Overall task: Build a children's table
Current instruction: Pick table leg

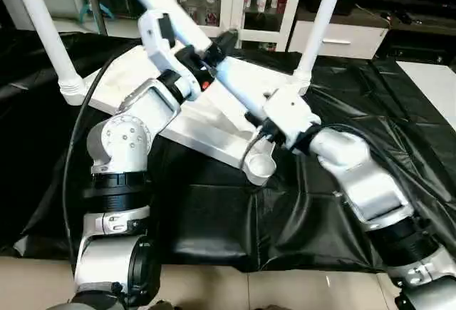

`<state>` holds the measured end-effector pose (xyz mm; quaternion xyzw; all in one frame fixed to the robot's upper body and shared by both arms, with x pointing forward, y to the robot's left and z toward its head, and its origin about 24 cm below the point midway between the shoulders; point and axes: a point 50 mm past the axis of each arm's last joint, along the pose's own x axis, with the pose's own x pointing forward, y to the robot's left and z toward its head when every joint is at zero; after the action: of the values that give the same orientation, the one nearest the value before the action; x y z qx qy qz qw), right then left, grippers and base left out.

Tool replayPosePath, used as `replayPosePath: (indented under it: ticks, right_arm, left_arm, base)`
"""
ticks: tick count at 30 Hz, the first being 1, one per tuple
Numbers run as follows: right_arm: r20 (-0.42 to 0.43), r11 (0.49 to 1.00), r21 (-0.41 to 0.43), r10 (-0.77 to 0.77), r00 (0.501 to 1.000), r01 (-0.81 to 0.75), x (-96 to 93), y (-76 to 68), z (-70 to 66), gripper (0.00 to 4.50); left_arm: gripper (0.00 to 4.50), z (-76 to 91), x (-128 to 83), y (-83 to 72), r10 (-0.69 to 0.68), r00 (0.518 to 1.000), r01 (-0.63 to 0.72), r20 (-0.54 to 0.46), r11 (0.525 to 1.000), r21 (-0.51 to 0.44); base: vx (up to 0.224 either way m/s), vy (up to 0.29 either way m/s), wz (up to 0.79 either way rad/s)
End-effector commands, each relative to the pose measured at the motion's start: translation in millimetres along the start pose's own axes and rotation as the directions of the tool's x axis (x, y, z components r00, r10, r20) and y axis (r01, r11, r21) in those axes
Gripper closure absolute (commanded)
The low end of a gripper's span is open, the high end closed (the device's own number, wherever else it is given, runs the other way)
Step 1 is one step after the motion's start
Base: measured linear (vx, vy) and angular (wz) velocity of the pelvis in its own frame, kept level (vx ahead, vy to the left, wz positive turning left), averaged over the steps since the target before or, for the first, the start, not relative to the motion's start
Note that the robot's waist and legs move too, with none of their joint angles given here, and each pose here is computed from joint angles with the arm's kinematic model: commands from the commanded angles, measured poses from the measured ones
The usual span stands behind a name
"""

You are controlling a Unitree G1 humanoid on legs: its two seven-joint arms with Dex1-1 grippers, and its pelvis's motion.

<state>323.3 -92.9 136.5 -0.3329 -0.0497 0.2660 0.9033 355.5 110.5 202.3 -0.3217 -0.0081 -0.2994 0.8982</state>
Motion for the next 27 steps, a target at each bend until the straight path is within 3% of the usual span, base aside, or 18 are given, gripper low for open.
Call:
replayPosePath:
  ticks: [1, 5, 16, 27]
  right_arm:
    - [0.058, 0.994, -0.092, -0.045, 0.997, 0.051, 2.5, 1.1, 13.4, 2.66]
    - [0.081, 0.985, -0.136, -0.099, 0.992, 0.109, 3.3, 2.5, 15.8, 2.66]
    - [0.108, 0.972, -0.173, -0.143, 0.984, 0.16, 6.8, 0.4, 16.2, 2.66]
    - [0.131, 0.968, -0.179, -0.155, 0.979, 0.177, 8.7, -1.3, 15.4, 2.66]
  left_arm:
    - [1.61, 2.5, 4.6, -6.5, 0.007, 1.0, -0.007, 0.004, 1.0, -0.013]
    - [1.61, 1.8, 4.4, -3.0, 0.052, 0.999, -0.051, 0.01, 0.998, -0.032]
    - [2.57, 2.1, 0.7, -2.3, 0.069, 0.997, -0.068, 0.016, 0.996, -0.054]
    - [2.69, 4.2, -1.7, 0.5, 0.084, 0.996, -0.082, 0.027, 0.995, -0.063]
  base:
    - [0.0, 0.0, 0.0]
    - [0.0, 0.0, 0.0]
    - [0.0, 0.0, 0.0]
    - [0.0, 0.0, 0.0]
